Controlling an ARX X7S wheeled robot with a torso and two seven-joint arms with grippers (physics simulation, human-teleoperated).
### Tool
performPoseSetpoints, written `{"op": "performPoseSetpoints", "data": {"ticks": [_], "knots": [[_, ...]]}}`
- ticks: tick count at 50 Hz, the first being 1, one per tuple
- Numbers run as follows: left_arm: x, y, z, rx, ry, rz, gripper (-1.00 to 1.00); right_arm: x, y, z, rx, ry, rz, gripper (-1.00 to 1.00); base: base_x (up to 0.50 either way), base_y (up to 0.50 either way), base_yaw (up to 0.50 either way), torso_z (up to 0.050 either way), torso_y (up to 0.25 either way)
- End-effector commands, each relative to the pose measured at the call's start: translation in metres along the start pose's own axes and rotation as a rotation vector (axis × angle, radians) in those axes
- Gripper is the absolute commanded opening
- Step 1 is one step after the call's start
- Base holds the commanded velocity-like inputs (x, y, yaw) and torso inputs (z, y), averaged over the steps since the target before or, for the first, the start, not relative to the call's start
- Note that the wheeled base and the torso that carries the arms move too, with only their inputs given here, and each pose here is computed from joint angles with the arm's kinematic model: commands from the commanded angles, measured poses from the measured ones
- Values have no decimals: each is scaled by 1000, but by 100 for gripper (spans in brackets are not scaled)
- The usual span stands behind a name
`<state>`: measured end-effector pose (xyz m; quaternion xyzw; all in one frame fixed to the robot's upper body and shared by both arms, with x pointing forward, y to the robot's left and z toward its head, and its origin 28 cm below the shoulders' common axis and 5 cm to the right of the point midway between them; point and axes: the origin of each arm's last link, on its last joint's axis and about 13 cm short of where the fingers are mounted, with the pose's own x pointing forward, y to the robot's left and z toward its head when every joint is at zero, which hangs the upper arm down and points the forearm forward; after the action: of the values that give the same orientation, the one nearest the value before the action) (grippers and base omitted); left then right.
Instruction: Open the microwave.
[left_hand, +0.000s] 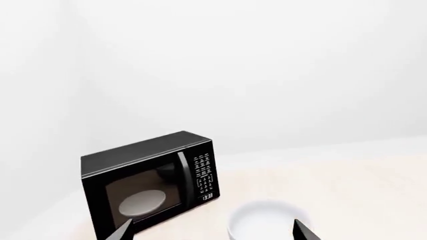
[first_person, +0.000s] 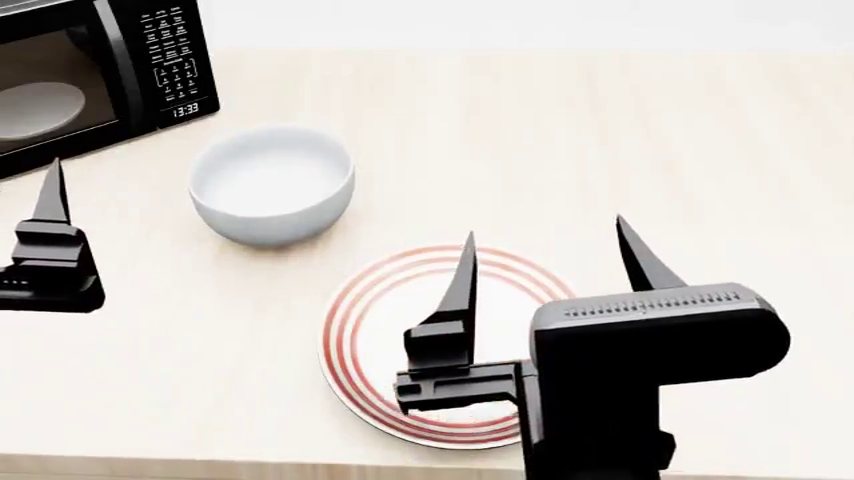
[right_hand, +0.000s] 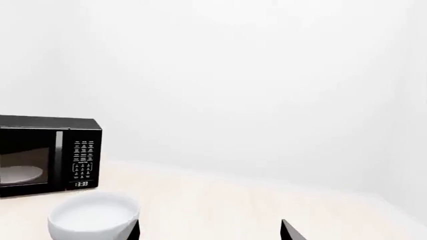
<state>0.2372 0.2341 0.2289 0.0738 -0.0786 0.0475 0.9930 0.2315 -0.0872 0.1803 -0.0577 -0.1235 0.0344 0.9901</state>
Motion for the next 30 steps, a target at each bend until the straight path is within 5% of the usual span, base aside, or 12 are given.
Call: {"op": "performPoseSetpoints", "data": {"ticks": [1, 18, 30], "knots": [[-1, 2, -1, 36, 5, 7, 100, 12, -3, 17, -33, -72, -9, 100, 0, 0, 0, 0, 0], [-2, 2, -2, 24, -15, 5, 100, 13, -4, 8, -82, -45, -46, 100, 0, 7, 0, 0, 0], [-1, 2, -2, 26, -20, -1, 100, 12, -3, 10, -76, -51, -42, 100, 0, 453, 0, 0, 0]]}}
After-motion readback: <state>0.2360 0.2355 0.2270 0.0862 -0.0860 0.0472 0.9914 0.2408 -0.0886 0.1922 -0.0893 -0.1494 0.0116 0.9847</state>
